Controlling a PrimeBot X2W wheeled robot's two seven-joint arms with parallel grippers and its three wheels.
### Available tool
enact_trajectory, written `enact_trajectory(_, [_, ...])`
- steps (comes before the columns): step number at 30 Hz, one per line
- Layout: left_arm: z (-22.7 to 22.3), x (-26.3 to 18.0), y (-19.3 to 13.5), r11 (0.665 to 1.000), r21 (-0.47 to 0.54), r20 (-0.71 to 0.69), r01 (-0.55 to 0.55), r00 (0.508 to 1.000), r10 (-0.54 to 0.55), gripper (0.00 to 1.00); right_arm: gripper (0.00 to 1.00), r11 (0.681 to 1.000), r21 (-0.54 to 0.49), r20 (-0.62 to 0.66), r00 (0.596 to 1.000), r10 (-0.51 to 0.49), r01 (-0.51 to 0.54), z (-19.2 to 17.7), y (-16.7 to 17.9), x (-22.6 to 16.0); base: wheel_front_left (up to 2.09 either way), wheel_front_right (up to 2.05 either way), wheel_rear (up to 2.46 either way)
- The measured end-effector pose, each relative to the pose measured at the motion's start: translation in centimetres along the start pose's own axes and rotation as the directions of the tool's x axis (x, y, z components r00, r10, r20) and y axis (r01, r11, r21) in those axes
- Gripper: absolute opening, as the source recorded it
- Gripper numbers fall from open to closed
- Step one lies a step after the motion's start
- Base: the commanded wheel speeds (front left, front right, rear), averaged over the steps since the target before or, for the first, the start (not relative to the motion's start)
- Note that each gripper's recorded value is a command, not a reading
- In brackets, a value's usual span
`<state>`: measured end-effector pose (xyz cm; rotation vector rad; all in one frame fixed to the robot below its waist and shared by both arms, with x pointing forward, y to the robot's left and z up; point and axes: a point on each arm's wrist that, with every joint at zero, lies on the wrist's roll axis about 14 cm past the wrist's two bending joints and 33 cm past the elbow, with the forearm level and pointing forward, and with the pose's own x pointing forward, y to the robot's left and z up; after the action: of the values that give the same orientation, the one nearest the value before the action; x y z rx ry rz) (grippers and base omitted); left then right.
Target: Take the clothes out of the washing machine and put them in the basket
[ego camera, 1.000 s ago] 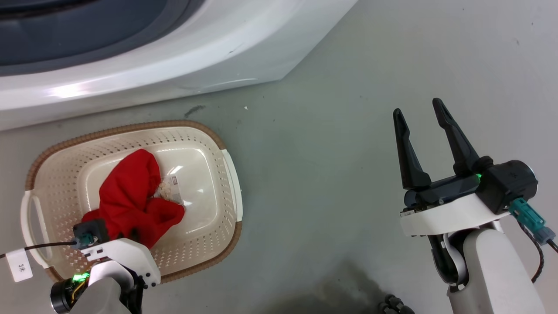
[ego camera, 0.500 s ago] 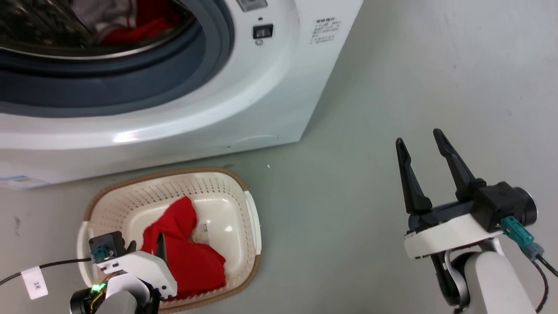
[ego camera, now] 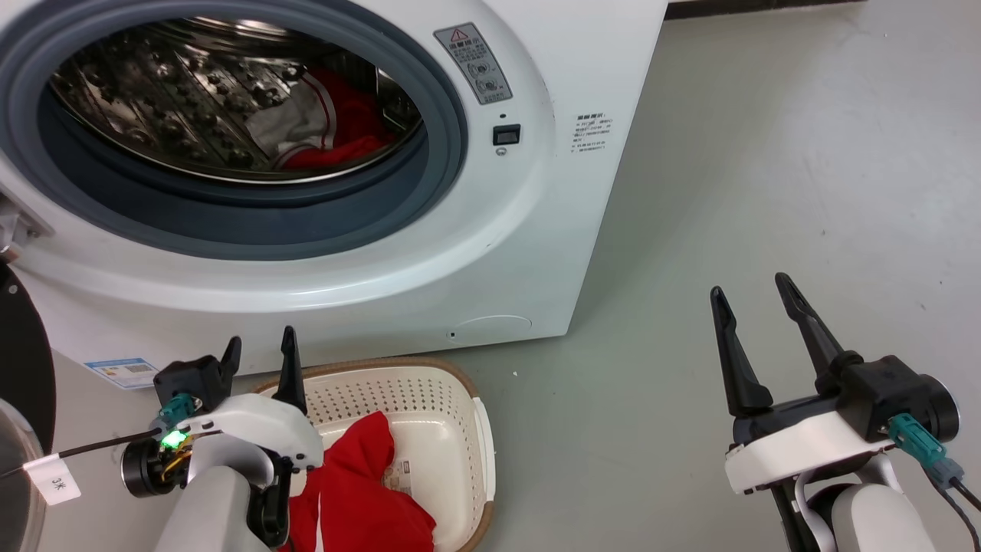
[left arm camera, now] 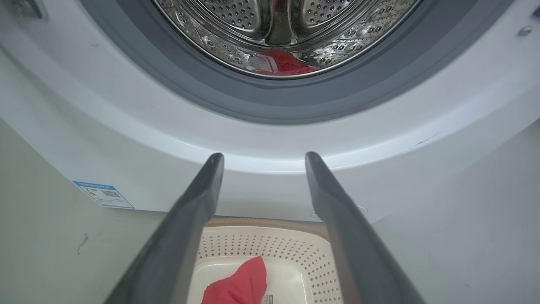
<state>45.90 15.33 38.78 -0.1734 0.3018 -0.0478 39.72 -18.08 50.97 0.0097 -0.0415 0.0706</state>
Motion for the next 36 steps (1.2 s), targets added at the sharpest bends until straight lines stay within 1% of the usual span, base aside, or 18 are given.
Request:
enact_trajectory(6, [4.6,0.0,-0.9,0.999,0.018,0.129,0.038,0.991,-0.040,1.00,1.00,1.000,-0.003,0.018,1.000,0.007,-0.007,1.0,0.3,-0.7,0.00,0.00,0.00])
enact_trajectory(10, [7.8,1.5,-2.0,0.997,0.025,0.200,0.070,0.977,-0.074,1.00,1.00,1.000,-0.005,0.019,1.000,-0.002,0.002,1.1,0.0,-0.8,0.00,0.00,0.00])
enact_trajectory(13, [9.5,3.0,-3.0,0.994,0.043,0.223,0.102,0.969,-0.109,1.00,1.00,1.000,-0.005,0.007,1.000,-0.012,0.012,0.8,-0.3,-0.9,0.00,0.00,0.00])
enact_trajectory(18, [10.7,6.1,-3.8,0.988,0.079,0.172,0.134,0.974,-0.146,1.00,1.00,1.000,-0.001,-0.018,0.999,-0.031,0.031,-0.1,-0.9,-1.1,0.00,0.00,0.00])
enact_trajectory(28, [8.9,13.3,-3.2,0.983,0.113,-0.015,0.145,0.989,-0.144,1.00,1.00,0.995,-0.001,-0.073,0.992,-0.104,0.104,-2.6,-3.3,-1.3,0.00,0.00,0.00])
enact_trajectory(36, [6.8,19.3,-3.8,0.985,0.085,-0.131,0.153,0.981,-0.141,1.00,1.00,0.988,-0.002,-0.152,0.977,-0.150,0.152,-5.8,-4.8,-1.3,0.00,0.00,0.00])
